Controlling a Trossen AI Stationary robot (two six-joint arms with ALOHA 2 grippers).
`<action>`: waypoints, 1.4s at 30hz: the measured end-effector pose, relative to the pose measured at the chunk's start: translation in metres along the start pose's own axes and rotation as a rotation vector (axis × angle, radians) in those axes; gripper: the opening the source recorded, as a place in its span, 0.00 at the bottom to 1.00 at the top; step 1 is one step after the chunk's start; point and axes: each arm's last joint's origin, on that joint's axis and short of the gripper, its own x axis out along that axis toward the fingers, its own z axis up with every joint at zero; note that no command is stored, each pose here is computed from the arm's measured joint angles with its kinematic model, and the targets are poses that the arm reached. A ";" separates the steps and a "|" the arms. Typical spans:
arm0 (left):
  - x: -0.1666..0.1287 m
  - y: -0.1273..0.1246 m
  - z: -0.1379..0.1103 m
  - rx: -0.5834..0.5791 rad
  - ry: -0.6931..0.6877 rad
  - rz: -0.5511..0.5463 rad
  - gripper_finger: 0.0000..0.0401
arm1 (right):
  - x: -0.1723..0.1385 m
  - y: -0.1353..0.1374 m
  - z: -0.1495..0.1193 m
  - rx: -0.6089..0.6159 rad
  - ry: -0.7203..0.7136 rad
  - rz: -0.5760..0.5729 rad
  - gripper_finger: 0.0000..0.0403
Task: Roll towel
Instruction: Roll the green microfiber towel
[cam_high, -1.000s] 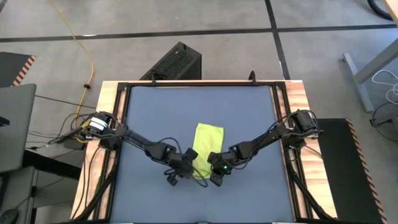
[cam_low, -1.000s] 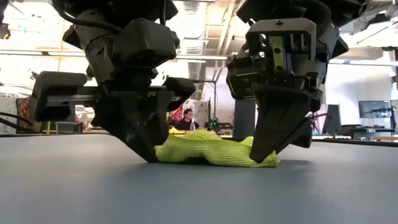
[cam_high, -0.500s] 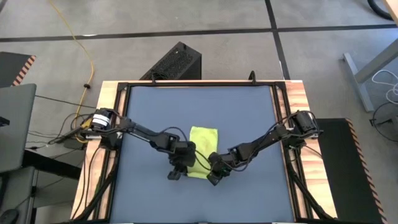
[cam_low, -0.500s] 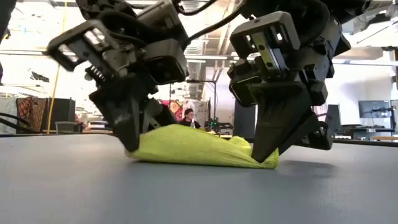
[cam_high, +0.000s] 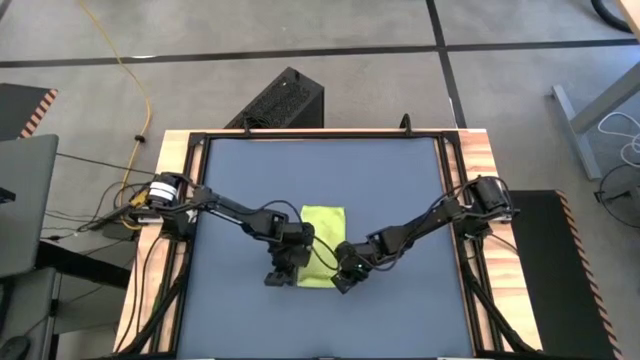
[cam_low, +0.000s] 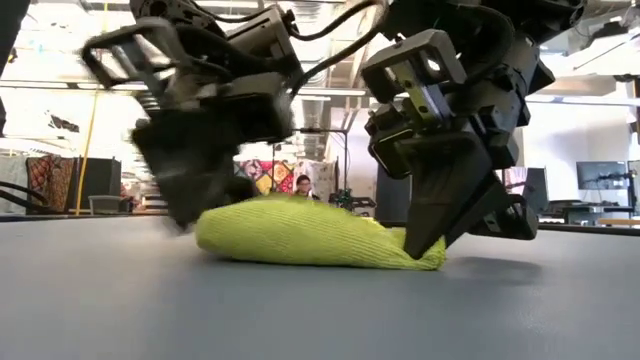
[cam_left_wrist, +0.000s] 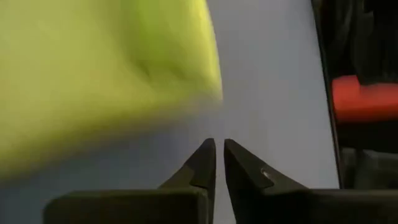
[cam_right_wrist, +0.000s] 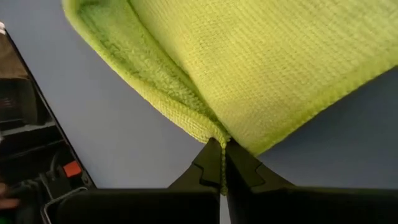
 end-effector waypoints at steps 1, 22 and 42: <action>0.001 0.000 -0.002 0.000 0.011 -0.012 0.07 | 0.000 0.000 0.000 -0.004 0.000 0.000 0.06; -0.029 -0.053 0.028 0.534 -0.153 0.260 0.20 | 0.000 0.000 0.001 -0.042 -0.006 -0.003 0.06; -0.006 -0.069 0.024 0.858 -0.039 0.369 0.44 | 0.000 -0.001 0.001 -0.084 -0.006 -0.003 0.07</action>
